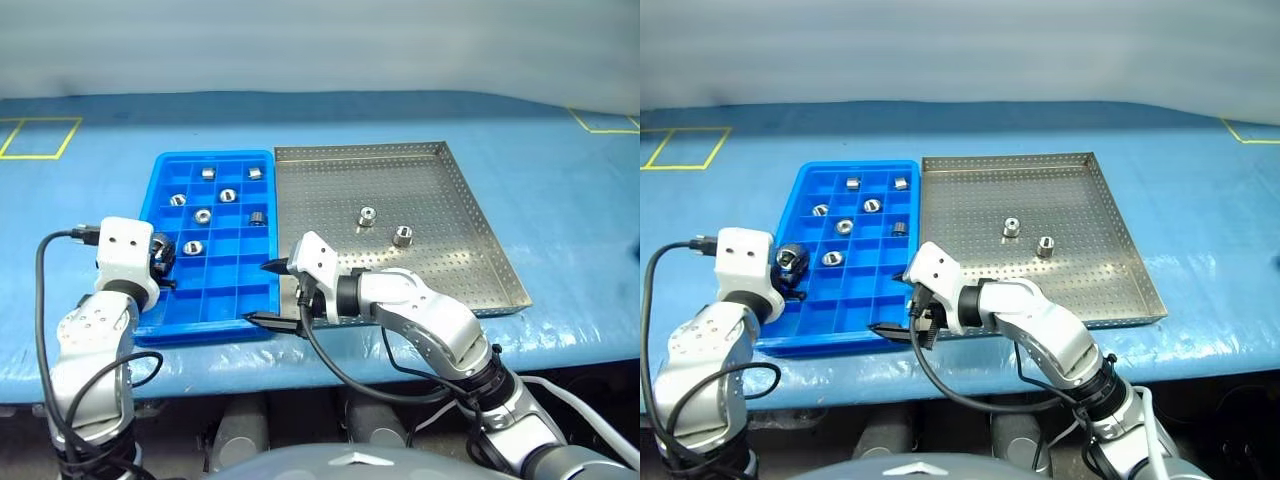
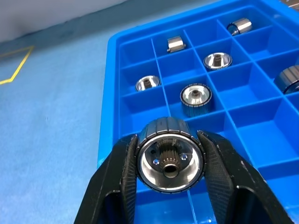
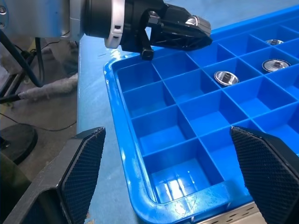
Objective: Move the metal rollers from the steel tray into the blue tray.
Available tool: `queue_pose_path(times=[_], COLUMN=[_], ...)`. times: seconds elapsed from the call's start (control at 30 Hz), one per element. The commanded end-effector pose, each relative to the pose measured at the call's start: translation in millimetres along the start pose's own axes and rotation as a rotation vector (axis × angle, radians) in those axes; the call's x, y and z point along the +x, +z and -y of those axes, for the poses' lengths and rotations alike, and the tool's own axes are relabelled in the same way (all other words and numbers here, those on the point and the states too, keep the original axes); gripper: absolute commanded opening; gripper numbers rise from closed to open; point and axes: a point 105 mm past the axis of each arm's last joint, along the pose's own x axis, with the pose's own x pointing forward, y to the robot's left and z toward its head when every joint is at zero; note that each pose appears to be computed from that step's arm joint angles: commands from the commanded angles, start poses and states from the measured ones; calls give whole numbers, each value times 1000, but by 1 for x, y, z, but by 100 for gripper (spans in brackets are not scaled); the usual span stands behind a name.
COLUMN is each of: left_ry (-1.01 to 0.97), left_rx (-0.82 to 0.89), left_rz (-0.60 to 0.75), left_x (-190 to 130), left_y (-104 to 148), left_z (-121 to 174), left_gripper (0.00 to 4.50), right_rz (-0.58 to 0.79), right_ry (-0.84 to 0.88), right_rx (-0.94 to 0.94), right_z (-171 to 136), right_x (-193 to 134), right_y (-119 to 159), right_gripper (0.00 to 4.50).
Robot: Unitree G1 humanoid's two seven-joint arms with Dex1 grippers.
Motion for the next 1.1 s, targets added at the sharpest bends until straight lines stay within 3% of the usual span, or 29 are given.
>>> queue_pose_path(times=[0.03,0.43,0.47,0.57,0.67,0.7,0.87,1.1], left_ry=[43,101,91,75,52,37,-166,-629], left_rx=[-20,-99,-102,-100,-97,-90,-67,151], left_rz=[-15,-165,-163,-150,-89,-59,100,200], left_x=[-4,-6,-5,-3,0,1,8,11], left_y=[-6,-37,-36,-33,-18,-11,26,61], left_z=[-5,-7,-5,-2,1,2,26,83], left_gripper=[169,169,242,334,436,444,444,444], right_rz=[36,40,40,42,46,47,41,-21], right_ry=[-8,-34,-35,-39,-58,-71,-161,-322], right_rx=[-20,2,2,1,1,1,6,30], right_z=[-1,-2,-2,-2,0,2,14,31], right_x=[-3,-7,-7,-7,-9,-11,-29,-64], right_y=[8,4,4,4,5,5,4,-12], right_gripper=[450,450,450,450,450,450,450,450])
